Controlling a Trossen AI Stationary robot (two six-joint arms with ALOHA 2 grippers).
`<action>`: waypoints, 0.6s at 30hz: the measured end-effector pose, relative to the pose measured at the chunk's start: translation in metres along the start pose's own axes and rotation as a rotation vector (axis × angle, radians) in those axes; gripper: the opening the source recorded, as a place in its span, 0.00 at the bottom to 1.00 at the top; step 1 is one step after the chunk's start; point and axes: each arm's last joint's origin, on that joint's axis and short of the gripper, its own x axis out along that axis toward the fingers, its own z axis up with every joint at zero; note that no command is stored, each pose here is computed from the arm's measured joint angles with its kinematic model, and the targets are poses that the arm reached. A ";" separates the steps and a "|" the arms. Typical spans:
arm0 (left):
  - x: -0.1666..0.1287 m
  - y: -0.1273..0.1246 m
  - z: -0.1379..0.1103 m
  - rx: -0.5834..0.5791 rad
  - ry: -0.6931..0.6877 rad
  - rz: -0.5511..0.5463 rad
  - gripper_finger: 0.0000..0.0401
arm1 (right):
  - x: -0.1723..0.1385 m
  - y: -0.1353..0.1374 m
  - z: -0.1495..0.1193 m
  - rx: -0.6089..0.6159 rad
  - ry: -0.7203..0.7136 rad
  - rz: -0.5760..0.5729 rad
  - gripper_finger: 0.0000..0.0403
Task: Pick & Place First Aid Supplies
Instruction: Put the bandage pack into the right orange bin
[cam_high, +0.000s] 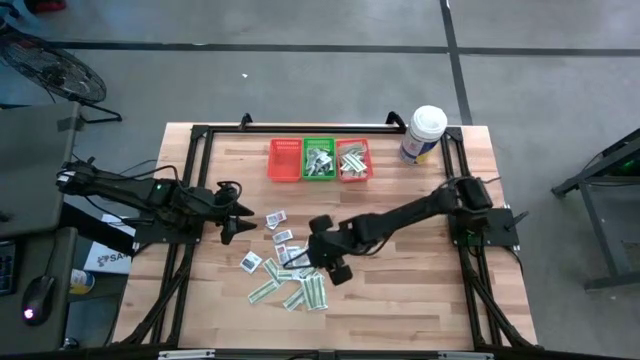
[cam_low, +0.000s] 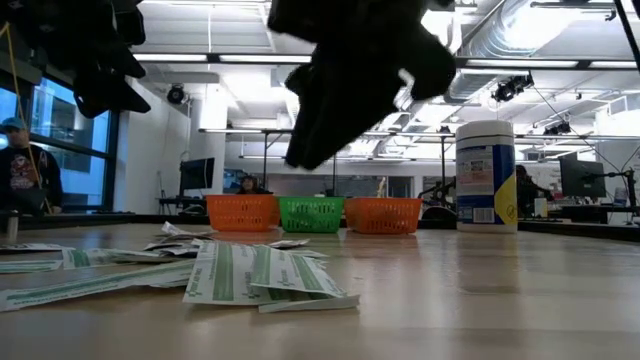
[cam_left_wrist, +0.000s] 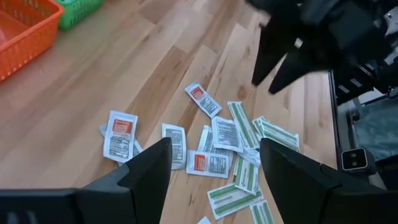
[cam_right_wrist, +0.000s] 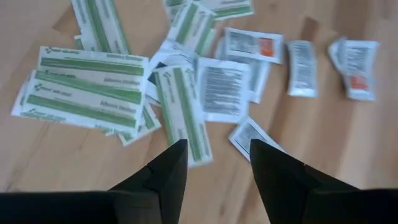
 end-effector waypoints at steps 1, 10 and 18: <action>0.000 0.000 0.000 0.000 0.000 0.000 0.60 | 0.006 0.003 0.000 -0.012 -0.003 0.005 0.42; 0.000 0.000 0.000 -0.006 0.002 -0.001 0.60 | 0.043 0.015 -0.007 -0.071 0.029 0.010 0.42; 0.000 0.000 -0.001 -0.007 0.015 -0.015 0.60 | 0.050 0.017 -0.010 -0.089 0.035 0.043 0.42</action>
